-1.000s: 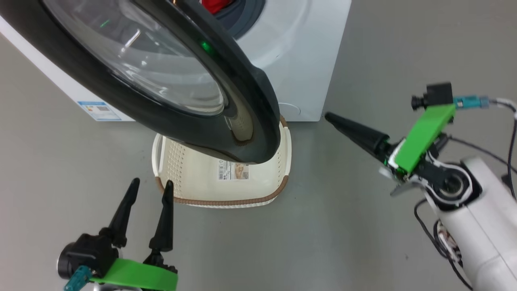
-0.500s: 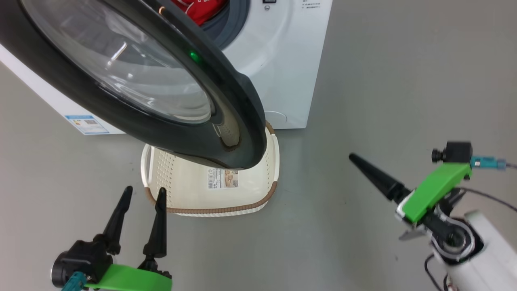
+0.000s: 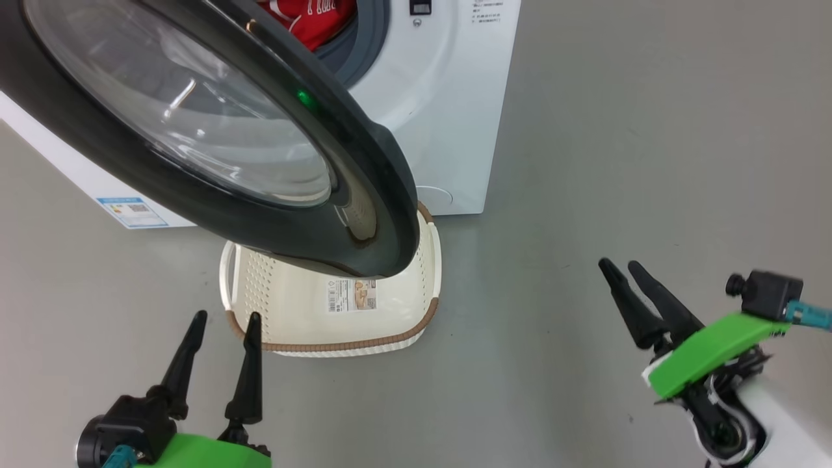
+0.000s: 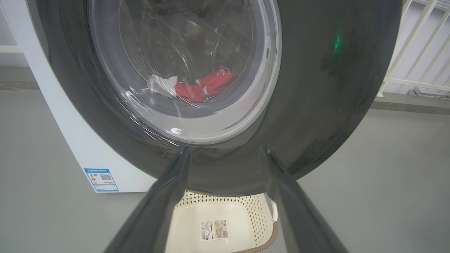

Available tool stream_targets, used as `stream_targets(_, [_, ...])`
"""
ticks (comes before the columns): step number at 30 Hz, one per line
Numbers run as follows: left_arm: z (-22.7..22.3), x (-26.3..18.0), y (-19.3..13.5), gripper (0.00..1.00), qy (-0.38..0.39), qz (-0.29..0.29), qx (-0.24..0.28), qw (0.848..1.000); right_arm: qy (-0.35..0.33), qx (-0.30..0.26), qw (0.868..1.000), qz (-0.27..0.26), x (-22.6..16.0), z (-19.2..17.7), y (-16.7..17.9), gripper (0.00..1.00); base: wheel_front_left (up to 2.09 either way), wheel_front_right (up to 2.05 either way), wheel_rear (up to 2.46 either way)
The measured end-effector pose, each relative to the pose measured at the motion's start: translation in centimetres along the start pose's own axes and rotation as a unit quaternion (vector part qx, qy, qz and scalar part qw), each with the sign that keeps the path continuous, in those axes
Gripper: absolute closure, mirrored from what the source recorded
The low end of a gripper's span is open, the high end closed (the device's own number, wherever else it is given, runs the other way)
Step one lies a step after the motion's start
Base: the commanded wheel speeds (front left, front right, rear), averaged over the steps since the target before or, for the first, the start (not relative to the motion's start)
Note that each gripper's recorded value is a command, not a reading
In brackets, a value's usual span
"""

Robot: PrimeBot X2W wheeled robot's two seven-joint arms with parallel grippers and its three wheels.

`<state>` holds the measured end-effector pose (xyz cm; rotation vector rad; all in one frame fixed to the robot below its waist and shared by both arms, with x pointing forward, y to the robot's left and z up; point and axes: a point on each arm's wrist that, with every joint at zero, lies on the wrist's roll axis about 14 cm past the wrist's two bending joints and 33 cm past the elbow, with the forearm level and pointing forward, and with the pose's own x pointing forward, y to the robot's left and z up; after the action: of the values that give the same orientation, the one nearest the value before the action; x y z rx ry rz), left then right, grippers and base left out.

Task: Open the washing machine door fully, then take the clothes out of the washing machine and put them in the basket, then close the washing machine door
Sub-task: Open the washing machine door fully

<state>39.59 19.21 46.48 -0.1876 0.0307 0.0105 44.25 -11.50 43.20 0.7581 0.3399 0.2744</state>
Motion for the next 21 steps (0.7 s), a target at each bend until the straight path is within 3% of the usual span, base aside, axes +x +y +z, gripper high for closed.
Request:
stream_targets(6, [0.2, -0.2, 0.0, 0.00, -0.003, 0.000, 0.000, 1.000, -0.011, -0.081, 0.997, -0.015, -0.7, -0.2, -1.5, 0.00, 0.00, 0.00, 0.00])
stream_targets(10, [0.3, -0.3, 0.1, 0.00, -0.003, 0.002, 0.000, 1.000, -0.064, -0.113, 0.991, -0.020, -0.8, 2.4, -1.2, 0.00, 0.00, 0.00, 0.00])
stream_targets(21, [0.3, -1.0, 0.4, 0.00, -0.002, 0.006, 0.001, 1.000, -0.125, -0.164, 0.977, -0.052, -3.7, 3.0, -1.0, 0.00, 0.00, 0.00, 0.00])
